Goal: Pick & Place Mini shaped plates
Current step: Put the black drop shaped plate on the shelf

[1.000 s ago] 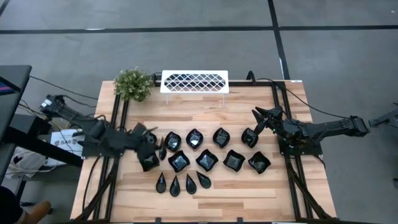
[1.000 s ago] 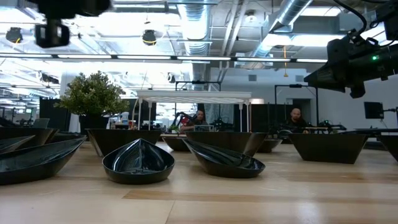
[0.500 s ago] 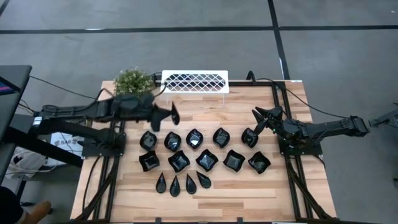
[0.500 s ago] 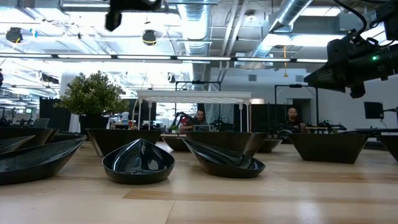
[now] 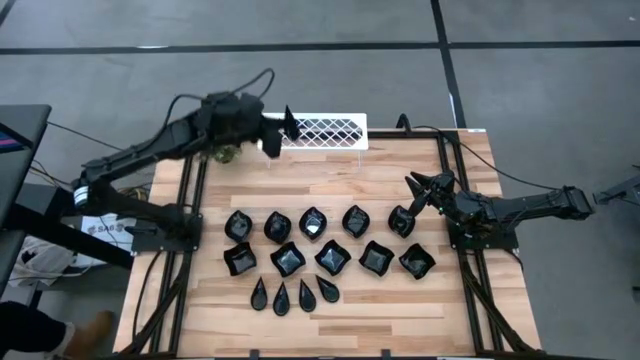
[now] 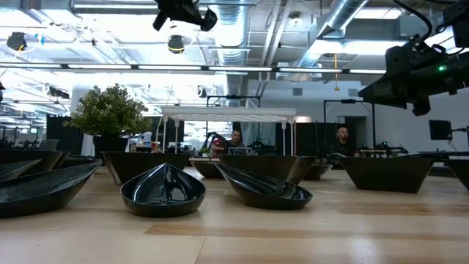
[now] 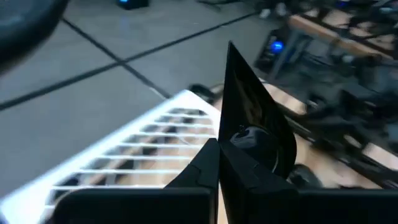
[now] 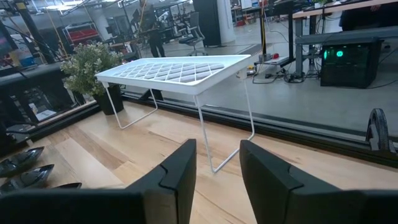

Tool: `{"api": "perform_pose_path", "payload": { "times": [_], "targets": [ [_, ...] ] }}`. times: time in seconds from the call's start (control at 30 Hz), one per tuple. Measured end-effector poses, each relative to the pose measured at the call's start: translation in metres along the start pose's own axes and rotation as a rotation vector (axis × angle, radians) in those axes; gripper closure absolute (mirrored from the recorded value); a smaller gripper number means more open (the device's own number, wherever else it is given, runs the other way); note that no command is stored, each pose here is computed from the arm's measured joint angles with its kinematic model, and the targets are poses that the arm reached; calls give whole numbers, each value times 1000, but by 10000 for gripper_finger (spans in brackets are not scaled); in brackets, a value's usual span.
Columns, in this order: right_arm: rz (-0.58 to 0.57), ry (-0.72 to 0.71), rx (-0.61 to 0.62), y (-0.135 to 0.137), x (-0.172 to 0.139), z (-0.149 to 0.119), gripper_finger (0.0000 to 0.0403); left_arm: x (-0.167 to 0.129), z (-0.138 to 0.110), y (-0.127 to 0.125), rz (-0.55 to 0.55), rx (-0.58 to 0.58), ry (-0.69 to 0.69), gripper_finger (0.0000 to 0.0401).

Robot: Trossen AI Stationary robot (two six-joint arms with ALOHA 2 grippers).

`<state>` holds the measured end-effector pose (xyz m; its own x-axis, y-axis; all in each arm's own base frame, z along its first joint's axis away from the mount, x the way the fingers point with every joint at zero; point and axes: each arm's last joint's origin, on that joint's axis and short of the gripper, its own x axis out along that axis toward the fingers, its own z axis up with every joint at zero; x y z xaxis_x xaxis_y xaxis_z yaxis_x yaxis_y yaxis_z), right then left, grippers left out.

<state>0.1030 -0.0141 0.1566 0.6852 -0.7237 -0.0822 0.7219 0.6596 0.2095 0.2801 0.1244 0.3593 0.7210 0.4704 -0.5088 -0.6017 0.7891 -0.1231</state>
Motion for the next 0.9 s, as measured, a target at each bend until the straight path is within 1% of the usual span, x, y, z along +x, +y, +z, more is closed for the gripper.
{"api": "perform_pose_path", "payload": {
  "times": [0.17, 0.23, 0.37, 0.5, 0.67, 0.77, 0.9],
  "targets": [
    [0, 0, 0, 0, 0, 0, 284, 16, 14, 30, 114, -23, 95, 398],
    [0, 0, 0, 0, 0, 0, 284, 21, 17, 40, 152, -36, 155, 398],
    [0, 0, 0, 0, 0, 0, 284, 34, 23, 58, 168, -71, 256, 398],
    [0, 0, 1, 0, 0, 0, 284, 42, 28, 72, 207, -98, 321, 398],
    [0, 0, 0, 0, 0, 0, 284, 56, 25, 89, 234, -151, 395, 398],
    [0, 0, 0, 0, 0, 0, 284, 67, 18, 98, 236, -211, 446, 398],
    [0, 0, 0, 0, 0, 0, 284, 84, 6, 105, 226, -253, 527, 398]
  ]
}}
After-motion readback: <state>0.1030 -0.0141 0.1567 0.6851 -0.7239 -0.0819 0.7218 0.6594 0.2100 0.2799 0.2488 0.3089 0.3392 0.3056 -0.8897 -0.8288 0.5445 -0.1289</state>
